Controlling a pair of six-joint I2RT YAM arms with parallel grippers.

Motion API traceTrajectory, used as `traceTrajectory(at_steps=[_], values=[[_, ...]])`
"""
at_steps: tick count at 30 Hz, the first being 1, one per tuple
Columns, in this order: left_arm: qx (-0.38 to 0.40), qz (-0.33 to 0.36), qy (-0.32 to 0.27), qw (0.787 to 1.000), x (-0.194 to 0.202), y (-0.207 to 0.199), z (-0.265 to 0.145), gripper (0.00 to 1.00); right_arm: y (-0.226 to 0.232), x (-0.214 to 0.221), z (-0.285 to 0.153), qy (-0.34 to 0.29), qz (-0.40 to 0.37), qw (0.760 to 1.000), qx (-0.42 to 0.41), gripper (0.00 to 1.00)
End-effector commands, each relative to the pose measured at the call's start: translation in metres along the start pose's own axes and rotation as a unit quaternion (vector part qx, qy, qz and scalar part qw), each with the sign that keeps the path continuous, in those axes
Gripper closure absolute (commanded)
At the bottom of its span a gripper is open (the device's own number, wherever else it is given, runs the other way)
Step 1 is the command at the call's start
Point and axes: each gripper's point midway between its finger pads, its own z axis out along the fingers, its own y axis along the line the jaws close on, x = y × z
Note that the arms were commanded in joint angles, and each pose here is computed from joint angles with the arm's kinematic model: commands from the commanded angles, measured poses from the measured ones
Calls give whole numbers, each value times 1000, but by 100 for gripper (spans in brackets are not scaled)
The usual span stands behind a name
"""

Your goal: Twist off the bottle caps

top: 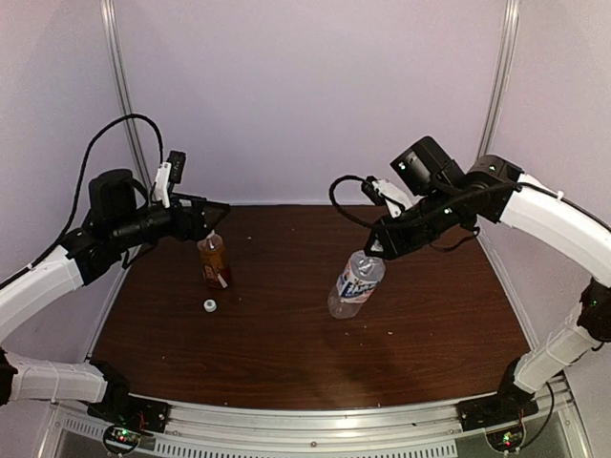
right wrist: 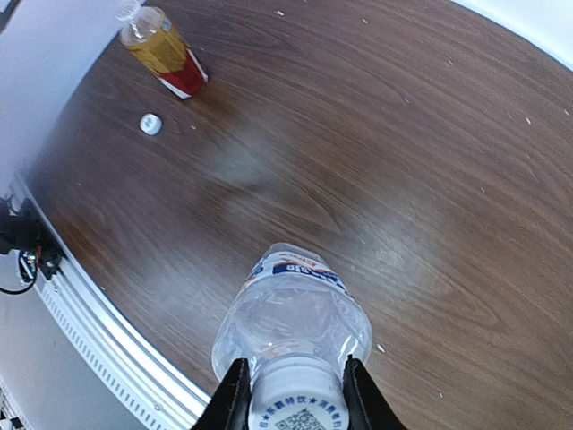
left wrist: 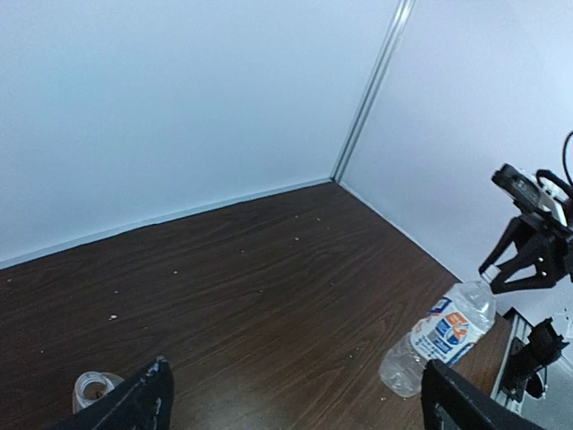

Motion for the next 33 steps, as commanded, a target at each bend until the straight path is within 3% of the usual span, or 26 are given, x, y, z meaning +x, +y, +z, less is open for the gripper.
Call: traceTrajectory(at_steps=[1,12,20,27,33], values=[[102,52,-36,993,-23,-41,-11,2,46,-52,-4,-51,-44,993,-92,97],[176,184,-11,967,2,-97,3,2,106,-111,3,-61,-72,973,-209,98],[166,261,64,949,33,-107,34,2,120,-115,0,-60,-70,965,-247,99],[190,268,98,939,46,-120,54,3,121,-114,-1,-60,-70,963,-252,99],[178,262,126,940,62,-114,65,16,121,-114,-4,-65,-69,962,-255,98]])
